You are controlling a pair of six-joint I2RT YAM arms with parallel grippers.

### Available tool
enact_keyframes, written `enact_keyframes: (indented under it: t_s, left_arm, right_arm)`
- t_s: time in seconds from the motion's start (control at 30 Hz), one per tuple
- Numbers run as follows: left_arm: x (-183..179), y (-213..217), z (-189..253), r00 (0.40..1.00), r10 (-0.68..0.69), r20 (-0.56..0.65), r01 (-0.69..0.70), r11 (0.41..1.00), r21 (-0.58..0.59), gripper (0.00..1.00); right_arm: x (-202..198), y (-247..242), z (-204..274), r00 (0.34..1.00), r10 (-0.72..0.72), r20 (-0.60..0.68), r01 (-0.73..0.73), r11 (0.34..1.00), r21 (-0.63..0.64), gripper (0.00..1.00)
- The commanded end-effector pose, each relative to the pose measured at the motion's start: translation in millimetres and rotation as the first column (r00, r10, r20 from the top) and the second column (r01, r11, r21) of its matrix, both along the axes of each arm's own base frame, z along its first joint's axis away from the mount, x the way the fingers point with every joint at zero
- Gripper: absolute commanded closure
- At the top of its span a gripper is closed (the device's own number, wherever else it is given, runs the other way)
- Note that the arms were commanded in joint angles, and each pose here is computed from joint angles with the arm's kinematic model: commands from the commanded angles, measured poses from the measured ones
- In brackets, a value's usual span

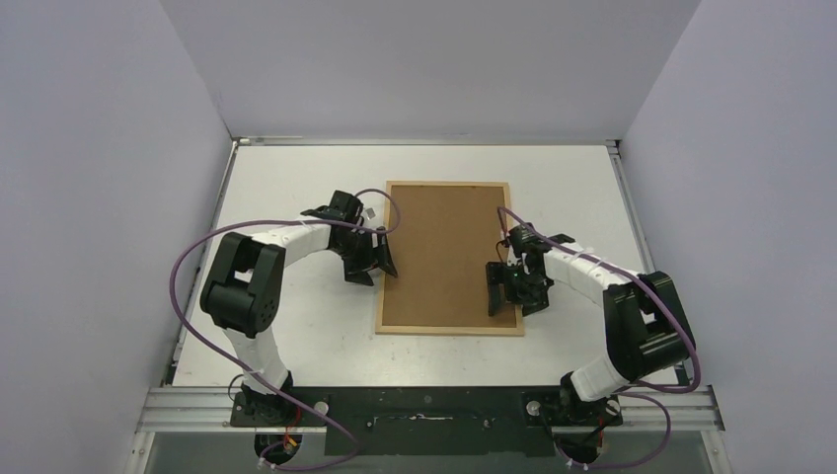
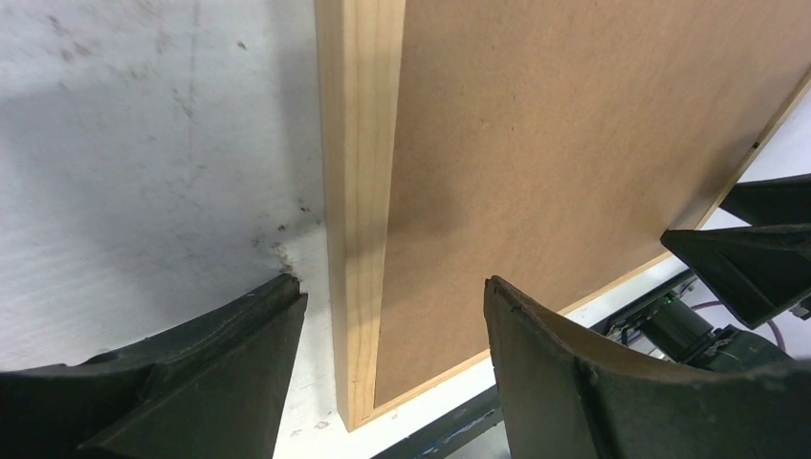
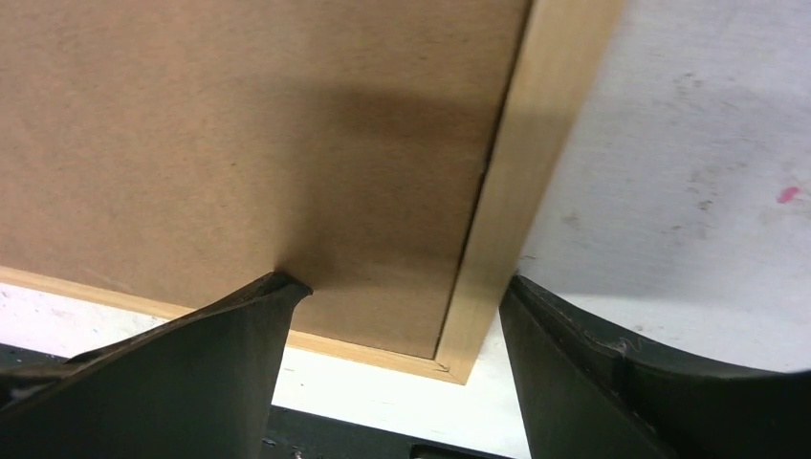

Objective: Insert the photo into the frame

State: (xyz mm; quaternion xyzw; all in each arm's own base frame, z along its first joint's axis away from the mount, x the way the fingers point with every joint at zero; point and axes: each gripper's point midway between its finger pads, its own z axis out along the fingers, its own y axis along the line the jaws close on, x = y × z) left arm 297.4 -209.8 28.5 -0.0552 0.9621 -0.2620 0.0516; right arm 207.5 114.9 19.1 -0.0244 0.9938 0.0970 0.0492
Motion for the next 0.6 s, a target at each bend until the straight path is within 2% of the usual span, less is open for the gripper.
enact_keyframes:
  t_s: [0.0, 0.23, 0.43, 0.57]
  left_arm:
    - [-27, 14, -30, 0.998, -0.010, -0.059, 0.018, 0.992, 0.128, 0.32]
    - [-44, 21, -44, 0.994, -0.009, -0.104, 0.035, 0.968, 0.250, 0.33]
    - [-37, 15, -45, 0.995, 0.011, -0.099, 0.013, 0.970, 0.243, 0.44]
    - [-26, 6, -40, 0.996, 0.027, -0.079, -0.010, 0.977, 0.215, 0.45]
  right_arm:
    - [0, 17, -1, 0.996, 0.079, 0.039, -0.080, 0.996, 0.039, 0.20]
    - [4, 15, -10, 0.994, 0.097, 0.050, -0.090, 0.987, -0.130, 0.20]
    - [18, 32, -2, 0.991, 0.053, 0.123, -0.044, 0.996, -0.074, 0.23]
    - [26, 40, 8, 0.986, 0.050, 0.161, -0.044, 0.998, -0.035, 0.21]
